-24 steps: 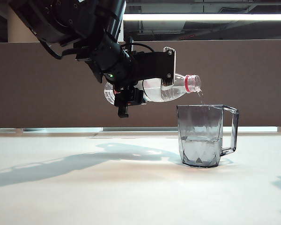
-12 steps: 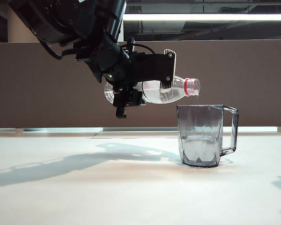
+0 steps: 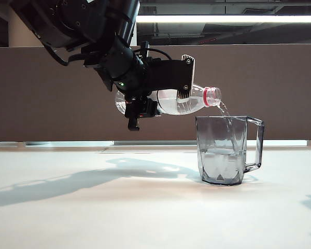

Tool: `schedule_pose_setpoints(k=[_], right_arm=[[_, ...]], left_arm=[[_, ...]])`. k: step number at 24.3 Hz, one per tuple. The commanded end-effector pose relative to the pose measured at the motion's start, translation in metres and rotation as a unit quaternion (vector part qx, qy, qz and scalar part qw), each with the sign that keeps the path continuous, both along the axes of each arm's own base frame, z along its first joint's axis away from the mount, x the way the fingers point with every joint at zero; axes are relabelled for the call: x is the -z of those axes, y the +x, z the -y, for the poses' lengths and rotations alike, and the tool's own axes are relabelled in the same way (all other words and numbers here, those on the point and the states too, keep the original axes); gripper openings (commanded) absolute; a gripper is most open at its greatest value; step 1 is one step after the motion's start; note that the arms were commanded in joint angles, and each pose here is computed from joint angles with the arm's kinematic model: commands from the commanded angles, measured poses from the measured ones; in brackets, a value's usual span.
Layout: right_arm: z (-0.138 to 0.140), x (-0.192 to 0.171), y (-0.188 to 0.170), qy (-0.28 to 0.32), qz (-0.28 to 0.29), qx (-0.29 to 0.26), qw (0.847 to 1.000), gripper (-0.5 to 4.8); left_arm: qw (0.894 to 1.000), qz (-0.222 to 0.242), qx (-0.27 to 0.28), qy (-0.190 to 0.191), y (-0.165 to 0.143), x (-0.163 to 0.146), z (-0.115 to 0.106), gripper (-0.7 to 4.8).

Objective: Pick up the mineral water bottle with the left hand on the table and pour water into the mug until it's half full.

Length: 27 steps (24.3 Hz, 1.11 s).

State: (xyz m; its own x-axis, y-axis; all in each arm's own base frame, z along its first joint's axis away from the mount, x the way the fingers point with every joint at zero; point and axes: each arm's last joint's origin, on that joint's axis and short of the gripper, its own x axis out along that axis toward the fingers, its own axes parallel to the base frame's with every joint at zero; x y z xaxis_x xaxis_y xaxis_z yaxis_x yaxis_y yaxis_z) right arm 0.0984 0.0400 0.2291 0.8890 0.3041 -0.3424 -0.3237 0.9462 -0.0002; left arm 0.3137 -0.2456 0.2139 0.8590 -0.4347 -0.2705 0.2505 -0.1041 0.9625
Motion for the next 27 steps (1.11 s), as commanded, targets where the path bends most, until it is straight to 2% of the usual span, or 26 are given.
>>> schedule_pose_setpoints(k=[1, 6, 13, 20, 23, 25, 26, 27], right_arm=[[-0.0002, -0.004, 0.0001, 0.005, 0.012, -0.001, 1.0, -0.05], [-0.0002, -0.004, 0.0001, 0.005, 0.012, -0.001, 1.0, -0.05], [-0.0001, -0.004, 0.0001, 0.005, 0.012, -0.001, 1.0, -0.05], [-0.0001, -0.004, 0.0001, 0.005, 0.012, -0.001, 1.0, -0.05], [-0.0001, -0.004, 0.0001, 0.005, 0.012, -0.001, 1.0, -0.05], [-0.0001, -0.0039, 0.0001, 0.005, 0.012, -0.001, 1.0, -0.05], [-0.0001, -0.0039, 0.0001, 0.005, 0.012, -0.001, 1.0, -0.05], [-0.0001, -0.0039, 0.0001, 0.005, 0.012, -0.001, 1.0, -0.05]], left_arm=[[1.0, 0.024, -0.001, -0.019, 0.0006, -0.0108, 0.0009, 2.31], [0.999, 0.02, -0.003, -0.025, 0.0006, -0.0107, 0.0009, 2.31], [0.997, -0.016, -0.016, -0.076, -0.0003, -0.009, 0.0014, 2.31], [0.988, -0.071, -0.022, -0.136, -0.002, -0.0056, 0.0024, 2.31], [0.98, -0.101, -0.021, -0.172, -0.0028, -0.0043, 0.0029, 2.31], [0.969, -0.128, -0.018, -0.211, -0.0034, -0.0045, 0.0037, 2.31], [0.956, -0.154, -0.017, -0.249, -0.0032, -0.0048, 0.0036, 2.31], [0.95, -0.165, -0.019, -0.265, -0.0031, -0.0049, 0.0036, 2.31]])
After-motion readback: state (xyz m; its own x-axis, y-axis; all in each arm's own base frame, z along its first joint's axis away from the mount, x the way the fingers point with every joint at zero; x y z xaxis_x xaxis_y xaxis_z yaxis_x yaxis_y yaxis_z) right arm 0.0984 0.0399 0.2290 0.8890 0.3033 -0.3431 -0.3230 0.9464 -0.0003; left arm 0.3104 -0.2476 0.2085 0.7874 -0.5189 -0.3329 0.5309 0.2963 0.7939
